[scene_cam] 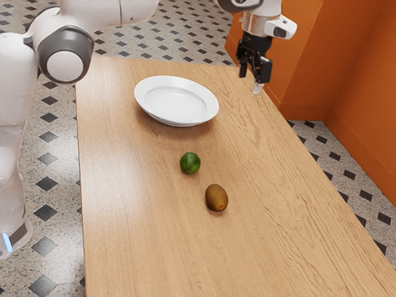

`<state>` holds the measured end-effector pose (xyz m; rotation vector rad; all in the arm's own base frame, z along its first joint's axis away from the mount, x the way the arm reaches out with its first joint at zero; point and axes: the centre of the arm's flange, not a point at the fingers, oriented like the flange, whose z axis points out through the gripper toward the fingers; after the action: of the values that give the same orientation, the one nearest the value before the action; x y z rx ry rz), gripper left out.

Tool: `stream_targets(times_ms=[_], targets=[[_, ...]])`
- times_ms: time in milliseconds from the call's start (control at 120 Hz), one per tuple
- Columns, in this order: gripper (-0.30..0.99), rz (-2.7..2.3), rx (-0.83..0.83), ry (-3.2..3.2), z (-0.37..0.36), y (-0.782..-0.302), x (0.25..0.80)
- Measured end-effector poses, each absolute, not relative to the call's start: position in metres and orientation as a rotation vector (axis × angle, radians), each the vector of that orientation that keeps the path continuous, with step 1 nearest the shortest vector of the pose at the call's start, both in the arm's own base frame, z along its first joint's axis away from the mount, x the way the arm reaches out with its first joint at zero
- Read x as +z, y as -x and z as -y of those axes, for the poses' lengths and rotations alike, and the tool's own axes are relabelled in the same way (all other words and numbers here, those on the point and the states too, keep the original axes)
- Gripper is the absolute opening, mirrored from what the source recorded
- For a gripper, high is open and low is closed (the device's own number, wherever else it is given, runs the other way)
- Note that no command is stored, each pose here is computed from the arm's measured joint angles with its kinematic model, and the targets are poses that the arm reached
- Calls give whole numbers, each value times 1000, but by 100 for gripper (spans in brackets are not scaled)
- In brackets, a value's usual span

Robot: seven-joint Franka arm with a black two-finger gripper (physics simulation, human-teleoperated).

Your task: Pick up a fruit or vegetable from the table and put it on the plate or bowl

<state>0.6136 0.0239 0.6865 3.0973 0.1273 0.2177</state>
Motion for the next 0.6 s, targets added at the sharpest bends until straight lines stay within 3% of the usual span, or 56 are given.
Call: stream_targets(times_ms=[600], targets=[[69, -115, 131, -3125, -2, -609, 678]])
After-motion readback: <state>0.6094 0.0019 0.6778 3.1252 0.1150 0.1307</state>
